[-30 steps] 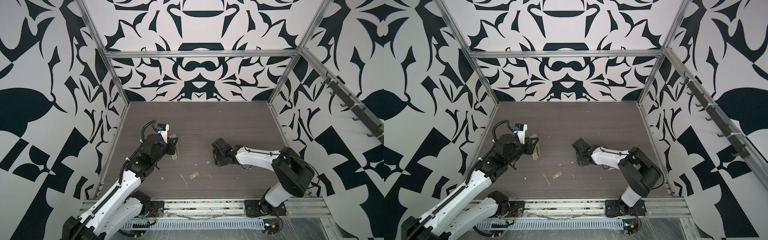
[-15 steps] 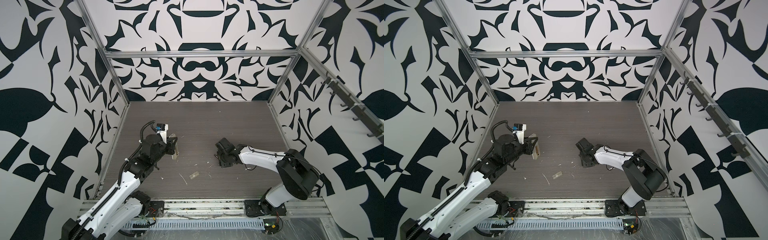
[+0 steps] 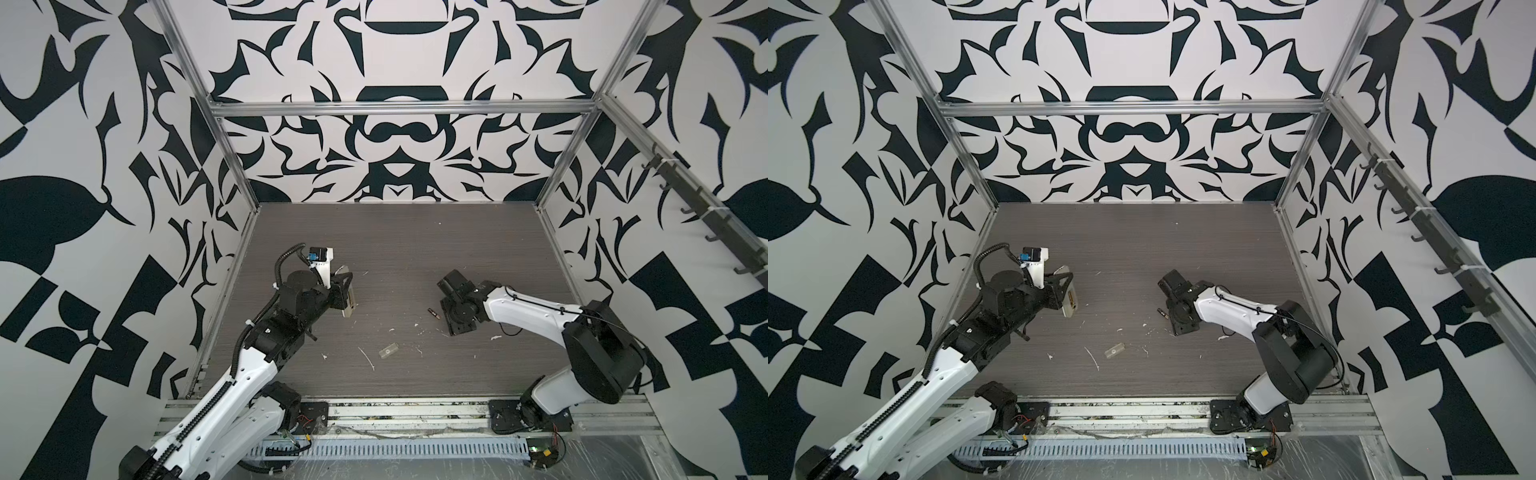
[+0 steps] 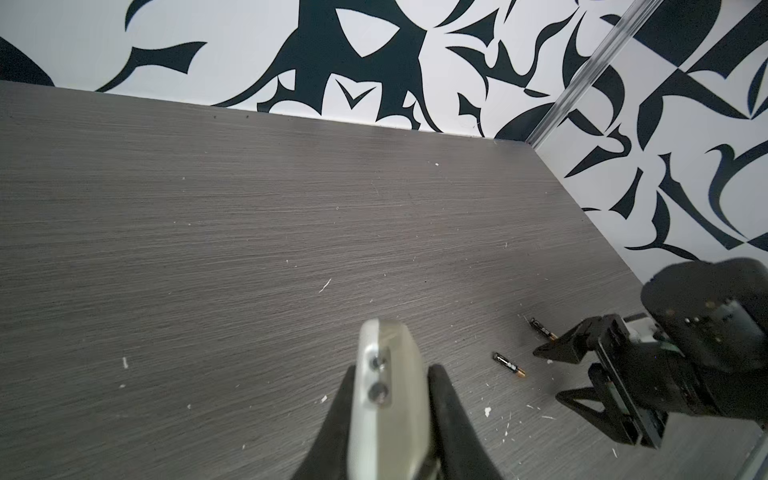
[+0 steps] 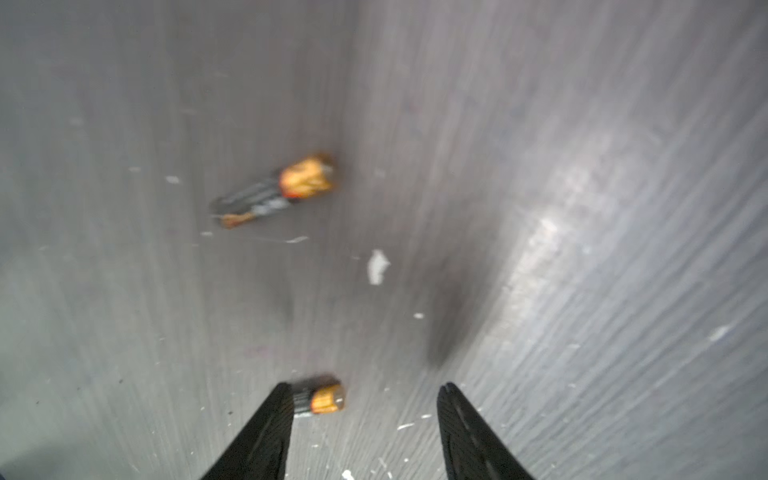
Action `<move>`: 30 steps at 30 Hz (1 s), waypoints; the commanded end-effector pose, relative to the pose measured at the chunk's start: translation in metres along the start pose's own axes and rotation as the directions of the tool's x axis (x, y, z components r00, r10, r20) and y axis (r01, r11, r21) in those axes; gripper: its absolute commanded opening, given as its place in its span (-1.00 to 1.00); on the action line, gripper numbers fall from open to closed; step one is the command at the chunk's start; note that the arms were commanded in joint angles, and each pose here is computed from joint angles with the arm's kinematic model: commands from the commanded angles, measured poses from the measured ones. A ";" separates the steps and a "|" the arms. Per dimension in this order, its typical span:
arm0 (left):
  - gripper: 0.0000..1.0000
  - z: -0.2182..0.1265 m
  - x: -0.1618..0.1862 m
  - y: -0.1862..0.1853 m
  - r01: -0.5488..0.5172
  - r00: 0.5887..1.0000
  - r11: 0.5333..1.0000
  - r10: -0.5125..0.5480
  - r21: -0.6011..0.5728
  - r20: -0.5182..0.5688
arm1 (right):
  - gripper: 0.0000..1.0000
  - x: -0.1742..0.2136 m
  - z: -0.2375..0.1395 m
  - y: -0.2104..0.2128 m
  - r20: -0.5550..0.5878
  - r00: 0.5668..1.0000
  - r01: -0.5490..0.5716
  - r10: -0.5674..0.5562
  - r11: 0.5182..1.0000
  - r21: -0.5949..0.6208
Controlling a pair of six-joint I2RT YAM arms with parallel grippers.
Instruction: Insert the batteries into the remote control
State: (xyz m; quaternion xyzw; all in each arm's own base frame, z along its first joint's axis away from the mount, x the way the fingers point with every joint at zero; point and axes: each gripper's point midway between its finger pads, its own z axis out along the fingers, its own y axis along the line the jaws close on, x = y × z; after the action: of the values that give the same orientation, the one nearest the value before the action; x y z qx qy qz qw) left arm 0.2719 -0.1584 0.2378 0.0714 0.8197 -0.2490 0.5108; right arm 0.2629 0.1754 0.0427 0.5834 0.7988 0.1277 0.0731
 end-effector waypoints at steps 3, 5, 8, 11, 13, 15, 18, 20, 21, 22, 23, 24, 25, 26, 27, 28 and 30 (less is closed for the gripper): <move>-1.00 -0.003 -0.002 -0.005 0.000 1.000 0.999 0.000 0.032 0.022 | 0.22 0.002 -0.026 0.058 -0.006 0.862 0.506 -0.508 0.860 -0.072; -1.00 -0.003 -0.002 -0.007 0.003 1.000 0.999 -0.004 0.042 0.027 | 0.19 0.000 -0.026 0.067 -0.020 0.755 0.654 -0.656 0.755 -0.050; -1.00 -0.004 -0.004 -0.011 0.006 0.999 0.998 -0.008 0.065 0.033 | 0.19 0.001 -0.027 0.075 -0.068 0.523 0.852 -0.850 0.524 0.002; -1.00 -0.005 -0.005 -0.013 0.008 1.000 0.997 -0.010 0.074 0.030 | 0.23 0.017 -0.039 0.086 -0.096 0.277 0.959 -0.956 0.282 -0.039; -1.00 -0.009 -0.007 -0.012 0.008 0.999 0.998 -0.010 0.067 0.035 | 0.26 0.020 -0.049 0.089 -0.081 0.150 0.988 -0.985 0.153 -0.031; -1.00 -0.014 -0.011 -0.013 0.006 0.999 0.998 -0.009 0.067 0.049 | 0.27 0.013 -0.058 0.095 -0.047 0.053 0.999 -0.997 0.054 0.000; -1.00 -0.018 -0.014 -0.014 0.010 0.998 0.998 -0.014 0.069 0.060 | 0.26 0.008 -0.070 0.103 0.021 -0.072 0.997 -0.997 -0.071 0.023; -1.00 -0.019 -0.015 -0.014 0.016 0.998 0.998 -0.020 0.068 0.058 | 0.25 0.010 -0.072 0.106 0.072 -0.134 0.991 -0.988 -0.134 0.011; -1.00 -0.019 -0.015 -0.015 0.019 0.998 0.997 -0.022 0.069 0.053 | 0.27 0.013 -0.073 0.106 0.096 -0.171 0.985 -0.981 -0.172 -0.008; -1.00 -0.019 -0.016 -0.016 0.016 0.999 0.997 -0.020 0.070 0.047 | 0.32 0.016 -0.072 0.104 0.107 -0.207 0.977 -0.973 -0.210 -0.023; -1.00 -0.019 -0.017 -0.016 0.015 0.999 0.998 -0.017 0.067 0.039 | 0.35 0.017 -0.071 0.102 0.112 -0.234 0.971 -0.966 -0.239 -0.031; -1.00 -0.019 -0.019 -0.018 0.012 0.999 0.997 -0.015 0.071 0.037 | 0.37 0.019 -0.069 0.100 0.109 -0.264 0.962 -0.958 -0.270 -0.040; -1.00 -0.019 -0.020 -0.019 0.010 0.999 0.997 -0.013 0.076 0.036 | 0.38 0.019 -0.066 0.095 0.098 -0.298 0.952 -0.949 -0.304 -0.046; -1.00 -0.019 -0.020 -0.019 0.010 0.999 0.997 -0.013 0.079 0.034 | 0.43 0.021 -0.064 0.090 0.090 -0.339 0.937 -0.937 -0.344 -0.056; -1.00 -0.019 -0.020 -0.020 0.012 0.999 0.997 -0.015 0.082 0.034 | 0.48 0.024 -0.060 0.085 0.092 -0.373 0.921 -0.923 -0.381 -0.079; -1.00 -0.019 -0.020 -0.021 0.015 0.999 0.996 -0.018 0.089 0.034 | 0.50 0.027 -0.057 0.080 0.100 -0.408 0.903 -0.907 -0.417 -0.099; -1.00 -0.020 -0.020 -0.024 0.024 0.999 0.994 -0.028 0.107 0.038 | 0.49 0.034 -0.053 0.074 0.122 -0.446 0.877 -0.886 -0.460 -0.135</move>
State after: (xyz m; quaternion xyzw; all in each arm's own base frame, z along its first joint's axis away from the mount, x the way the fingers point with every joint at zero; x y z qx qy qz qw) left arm 0.2601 -0.1627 0.2555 0.0803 0.8072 -0.2802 0.5132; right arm 0.3137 0.2118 0.1157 -0.3105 0.9343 0.0621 0.1638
